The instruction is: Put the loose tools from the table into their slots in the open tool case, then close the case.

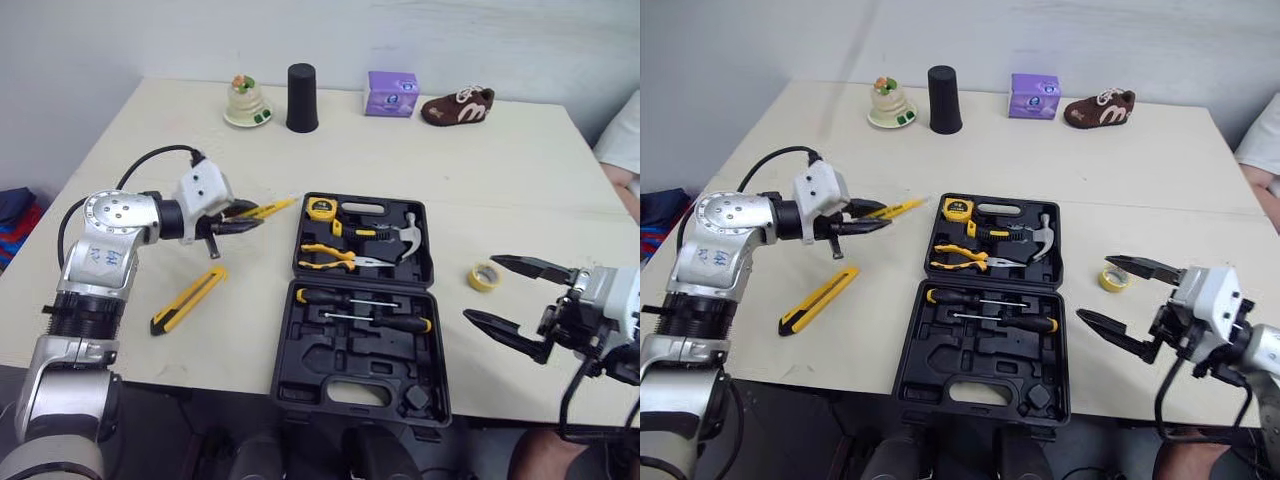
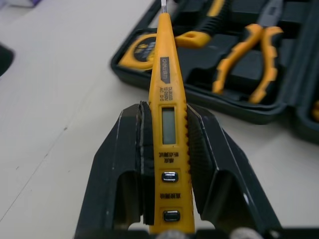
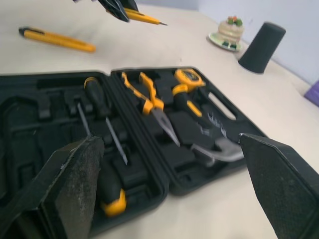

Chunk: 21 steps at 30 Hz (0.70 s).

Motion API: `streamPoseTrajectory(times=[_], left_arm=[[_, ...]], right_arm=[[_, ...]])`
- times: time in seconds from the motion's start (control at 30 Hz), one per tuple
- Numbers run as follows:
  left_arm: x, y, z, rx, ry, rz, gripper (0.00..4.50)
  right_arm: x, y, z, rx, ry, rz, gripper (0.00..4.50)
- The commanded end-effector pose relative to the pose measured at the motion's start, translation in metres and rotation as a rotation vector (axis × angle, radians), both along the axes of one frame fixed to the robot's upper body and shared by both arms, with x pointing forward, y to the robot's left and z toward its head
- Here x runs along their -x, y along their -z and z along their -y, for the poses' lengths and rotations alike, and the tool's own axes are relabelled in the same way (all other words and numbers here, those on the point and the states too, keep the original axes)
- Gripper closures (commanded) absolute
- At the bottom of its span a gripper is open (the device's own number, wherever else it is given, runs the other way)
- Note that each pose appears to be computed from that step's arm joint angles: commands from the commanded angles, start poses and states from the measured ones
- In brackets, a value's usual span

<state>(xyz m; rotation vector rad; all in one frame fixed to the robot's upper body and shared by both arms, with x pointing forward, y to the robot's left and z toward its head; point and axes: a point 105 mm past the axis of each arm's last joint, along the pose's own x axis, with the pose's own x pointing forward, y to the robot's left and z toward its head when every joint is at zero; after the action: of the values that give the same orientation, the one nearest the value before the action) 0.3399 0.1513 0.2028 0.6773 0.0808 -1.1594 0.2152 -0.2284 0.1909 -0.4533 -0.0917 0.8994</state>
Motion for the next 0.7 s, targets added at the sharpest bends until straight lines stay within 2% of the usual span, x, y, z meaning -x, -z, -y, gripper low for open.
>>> streamPoseTrajectory(times=[0.03,0.1,0.17,0.27,0.53,0.7], left_arm=[[0.029,-0.009,0.019,-0.041,0.162,-0.022,3.97],[0.052,0.001,0.030,-0.109,0.269,-0.106,3.97],[0.073,0.016,0.039,-0.228,0.374,-0.156,3.97],[0.085,0.030,0.046,-0.315,0.410,-0.174,3.97],[0.085,0.049,0.063,-0.396,0.346,-0.204,3.97],[0.070,0.049,0.076,-0.389,0.264,-0.177,3.97]], right_arm=[[0.012,-0.008,-0.002,0.044,-0.038,0.015,0.00],[0.018,0.003,-0.003,0.073,-0.064,-0.031,0.00],[0.017,0.004,-0.004,0.068,-0.063,-0.037,0.00],[0.013,-0.001,-0.008,0.069,-0.070,-0.023,0.00],[0.005,-0.007,-0.022,0.068,-0.090,-0.018,0.00],[-0.001,-0.009,-0.028,0.061,-0.091,-0.018,0.00]])
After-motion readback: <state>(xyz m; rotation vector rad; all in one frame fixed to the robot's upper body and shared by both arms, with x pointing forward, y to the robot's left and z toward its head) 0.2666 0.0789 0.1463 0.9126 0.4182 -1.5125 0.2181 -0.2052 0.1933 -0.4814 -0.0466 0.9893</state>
